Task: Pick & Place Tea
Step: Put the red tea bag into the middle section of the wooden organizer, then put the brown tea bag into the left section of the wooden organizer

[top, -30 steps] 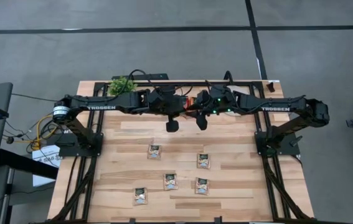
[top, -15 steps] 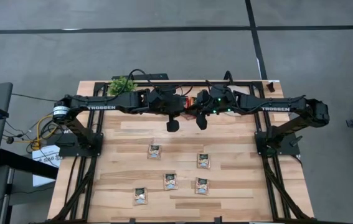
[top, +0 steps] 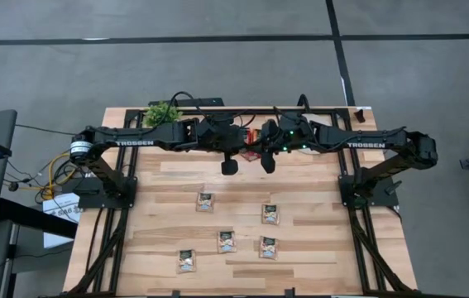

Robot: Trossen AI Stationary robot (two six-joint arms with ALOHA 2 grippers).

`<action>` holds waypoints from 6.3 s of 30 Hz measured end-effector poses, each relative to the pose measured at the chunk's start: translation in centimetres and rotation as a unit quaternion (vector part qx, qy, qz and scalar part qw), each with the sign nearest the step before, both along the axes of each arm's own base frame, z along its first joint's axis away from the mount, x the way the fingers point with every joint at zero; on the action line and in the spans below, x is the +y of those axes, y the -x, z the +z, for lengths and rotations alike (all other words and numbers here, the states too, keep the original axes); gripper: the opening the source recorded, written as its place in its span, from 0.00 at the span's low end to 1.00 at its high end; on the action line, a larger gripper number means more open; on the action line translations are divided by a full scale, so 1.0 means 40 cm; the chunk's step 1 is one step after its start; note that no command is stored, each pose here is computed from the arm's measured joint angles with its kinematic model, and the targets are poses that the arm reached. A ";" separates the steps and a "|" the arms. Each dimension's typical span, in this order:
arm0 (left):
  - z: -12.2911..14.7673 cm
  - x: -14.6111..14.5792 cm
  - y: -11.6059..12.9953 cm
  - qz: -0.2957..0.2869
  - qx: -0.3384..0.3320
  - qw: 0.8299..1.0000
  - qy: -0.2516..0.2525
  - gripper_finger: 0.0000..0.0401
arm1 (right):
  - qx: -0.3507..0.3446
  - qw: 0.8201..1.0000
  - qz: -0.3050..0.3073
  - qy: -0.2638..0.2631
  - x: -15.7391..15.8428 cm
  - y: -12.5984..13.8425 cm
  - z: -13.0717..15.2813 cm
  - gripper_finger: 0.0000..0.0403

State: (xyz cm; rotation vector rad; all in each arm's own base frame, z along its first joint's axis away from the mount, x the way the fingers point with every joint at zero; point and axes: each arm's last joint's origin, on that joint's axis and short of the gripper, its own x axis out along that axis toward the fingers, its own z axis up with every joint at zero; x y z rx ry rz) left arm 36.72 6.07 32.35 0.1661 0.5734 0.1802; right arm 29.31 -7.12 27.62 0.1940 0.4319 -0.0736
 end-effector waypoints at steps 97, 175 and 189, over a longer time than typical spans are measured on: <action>-0.189 0.028 0.330 0.128 0.162 0.978 0.041 0.28 | -0.039 0.918 -0.393 -0.039 -0.143 -0.167 -0.235 0.00; -0.206 0.008 0.346 0.164 0.176 0.947 0.212 0.28 | 0.468 0.881 0.056 -0.036 0.264 -0.016 -0.285 0.19; -0.206 0.008 0.347 0.162 0.178 0.948 0.209 0.28 | 0.503 0.860 0.073 -0.038 0.290 -0.021 -0.339 0.19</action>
